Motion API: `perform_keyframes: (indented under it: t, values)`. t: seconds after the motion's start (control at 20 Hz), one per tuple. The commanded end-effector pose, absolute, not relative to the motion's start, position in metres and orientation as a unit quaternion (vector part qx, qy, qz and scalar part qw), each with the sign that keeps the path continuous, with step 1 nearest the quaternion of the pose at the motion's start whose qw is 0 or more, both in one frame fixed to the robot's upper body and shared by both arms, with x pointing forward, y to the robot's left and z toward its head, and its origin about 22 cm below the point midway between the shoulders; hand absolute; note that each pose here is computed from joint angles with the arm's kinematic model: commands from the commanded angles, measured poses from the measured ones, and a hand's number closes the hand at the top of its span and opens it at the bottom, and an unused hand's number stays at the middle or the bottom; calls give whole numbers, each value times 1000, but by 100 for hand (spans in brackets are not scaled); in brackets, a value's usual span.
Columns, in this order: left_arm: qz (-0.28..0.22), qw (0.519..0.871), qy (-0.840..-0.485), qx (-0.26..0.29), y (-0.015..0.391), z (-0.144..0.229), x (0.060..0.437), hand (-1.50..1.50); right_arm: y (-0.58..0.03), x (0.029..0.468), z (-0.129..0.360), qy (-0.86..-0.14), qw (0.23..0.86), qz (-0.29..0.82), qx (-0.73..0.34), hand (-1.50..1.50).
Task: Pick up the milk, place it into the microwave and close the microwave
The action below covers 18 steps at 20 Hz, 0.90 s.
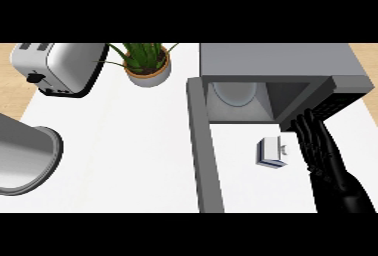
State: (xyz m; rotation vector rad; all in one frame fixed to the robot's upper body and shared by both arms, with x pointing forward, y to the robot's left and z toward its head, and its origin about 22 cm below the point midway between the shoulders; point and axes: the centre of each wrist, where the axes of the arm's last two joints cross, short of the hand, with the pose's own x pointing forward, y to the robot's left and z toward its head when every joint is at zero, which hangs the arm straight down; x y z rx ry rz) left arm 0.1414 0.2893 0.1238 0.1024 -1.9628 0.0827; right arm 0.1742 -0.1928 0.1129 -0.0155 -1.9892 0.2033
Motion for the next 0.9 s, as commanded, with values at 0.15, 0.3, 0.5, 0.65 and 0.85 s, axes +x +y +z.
perform_keyframes:
  t: [0.15,0.3,0.5,0.65,0.85]
  values:
    - [35,551,-832,41,296,129,114,-150,-201,194,94,-821,564,79,-30,-150]
    - [32,556,-830,38,303,122,119,-150,-211,191,62,-815,574,72,-24,-150]
    - [33,550,-834,44,299,134,93,-150,-212,193,48,-812,579,68,-27,-150]
    - [42,551,-832,54,323,130,107,-150,-216,204,39,-802,593,56,-42,-150]
    - [22,557,-829,46,315,135,87,-150,-254,201,18,-793,603,47,-74,-150]
